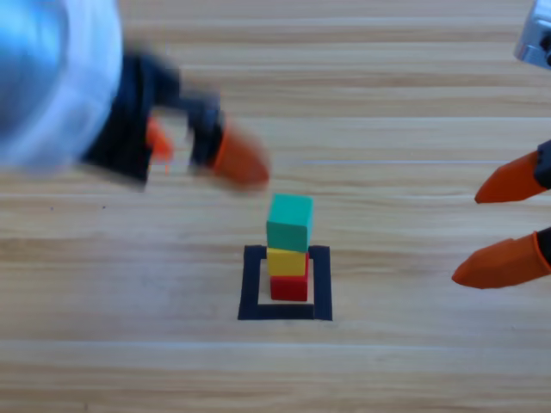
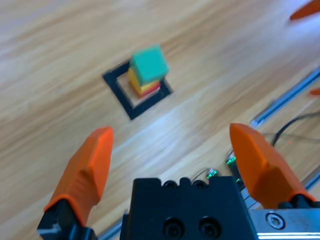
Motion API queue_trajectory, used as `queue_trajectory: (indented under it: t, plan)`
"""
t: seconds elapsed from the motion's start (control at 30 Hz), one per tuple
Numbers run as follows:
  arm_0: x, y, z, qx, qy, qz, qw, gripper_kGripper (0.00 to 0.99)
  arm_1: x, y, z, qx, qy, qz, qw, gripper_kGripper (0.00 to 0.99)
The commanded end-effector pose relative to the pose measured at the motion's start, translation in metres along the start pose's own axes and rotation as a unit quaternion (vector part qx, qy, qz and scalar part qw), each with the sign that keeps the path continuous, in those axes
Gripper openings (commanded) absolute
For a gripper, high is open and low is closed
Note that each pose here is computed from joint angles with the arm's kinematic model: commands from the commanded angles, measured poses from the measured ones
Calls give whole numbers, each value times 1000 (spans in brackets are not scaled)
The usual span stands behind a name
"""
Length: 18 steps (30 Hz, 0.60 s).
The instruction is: Stack the blocks in the rectangular block: red at the bottom, yellow in the middle, green on top
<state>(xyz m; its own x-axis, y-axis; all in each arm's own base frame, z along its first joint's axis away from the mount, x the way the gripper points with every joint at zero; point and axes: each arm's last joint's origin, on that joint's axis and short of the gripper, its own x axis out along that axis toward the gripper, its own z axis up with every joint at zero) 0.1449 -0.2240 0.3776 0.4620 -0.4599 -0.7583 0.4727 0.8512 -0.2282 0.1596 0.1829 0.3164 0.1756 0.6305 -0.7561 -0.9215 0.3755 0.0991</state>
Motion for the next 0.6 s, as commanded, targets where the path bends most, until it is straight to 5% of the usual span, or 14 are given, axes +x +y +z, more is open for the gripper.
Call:
queue_trajectory:
  t: [0.03,0.6]
  plan:
    - [40,-9,-35,54,41,0,998,990,16,-11,-2,15,30,8,999,977]
    - [13,9,-44,30,0,18,999,990,16,-12,-2,14,30,5,999,977]
